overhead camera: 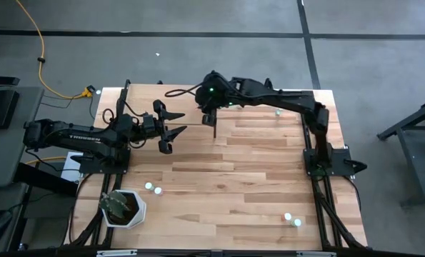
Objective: Pick and place medicine bottles onto shelf by color
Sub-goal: Put the top orange pill bottle on the shelf
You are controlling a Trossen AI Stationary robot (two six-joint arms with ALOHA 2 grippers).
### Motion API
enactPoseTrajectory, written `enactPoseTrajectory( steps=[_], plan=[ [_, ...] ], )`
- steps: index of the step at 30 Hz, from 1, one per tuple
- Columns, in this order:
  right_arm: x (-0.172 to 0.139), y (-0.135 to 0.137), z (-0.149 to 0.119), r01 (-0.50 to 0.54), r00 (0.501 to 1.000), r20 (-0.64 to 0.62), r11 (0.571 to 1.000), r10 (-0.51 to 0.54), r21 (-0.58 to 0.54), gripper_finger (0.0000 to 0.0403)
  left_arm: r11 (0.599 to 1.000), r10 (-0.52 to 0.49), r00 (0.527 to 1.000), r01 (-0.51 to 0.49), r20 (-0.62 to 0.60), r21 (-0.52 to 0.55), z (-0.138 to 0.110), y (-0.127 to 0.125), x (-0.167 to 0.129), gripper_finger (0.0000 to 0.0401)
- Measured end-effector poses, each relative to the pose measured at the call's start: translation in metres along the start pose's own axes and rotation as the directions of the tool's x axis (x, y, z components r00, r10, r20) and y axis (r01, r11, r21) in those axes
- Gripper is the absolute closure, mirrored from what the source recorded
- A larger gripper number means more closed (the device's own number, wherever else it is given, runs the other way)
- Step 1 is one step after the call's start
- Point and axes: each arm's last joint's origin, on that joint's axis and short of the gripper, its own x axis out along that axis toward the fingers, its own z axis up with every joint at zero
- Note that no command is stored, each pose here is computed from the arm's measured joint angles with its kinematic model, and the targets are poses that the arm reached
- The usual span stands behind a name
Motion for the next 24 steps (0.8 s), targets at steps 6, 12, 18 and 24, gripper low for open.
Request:
enactPoseTrajectory(
  steps=[6, 12, 18, 24],
  plan=[
    [0.016, -0.004, -0.007, 0.034, 0.998, -0.055, 0.999, -0.034, -0.007, 0.0295, 1.000, 0.000, 1.000, 0.000, 0.000, 0.001, 0.000, 0.000, 0.000, 0.0201],
    [0.022, -0.010, -0.009, 0.049, 0.997, -0.057, 0.999, -0.047, 0.020, 0.0295, 1.000, 0.000, 1.000, 0.000, 0.000, 0.008, 0.000, 0.000, 0.000, 0.0201],
    [0.030, -0.017, -0.014, 0.058, 0.996, -0.074, 0.997, -0.054, 0.050, 0.0295, 1.000, 0.000, 1.000, 0.000, 0.000, 0.008, 0.000, 0.000, 0.000, 0.0201],
    [0.038, -0.021, -0.018, 0.063, 0.994, -0.092, 0.996, -0.058, 0.060, 0.0295, 1.000, 0.000, 1.000, 0.000, 0.001, 0.008, 0.000, 0.000, 0.000, 0.0201]
  ],
)
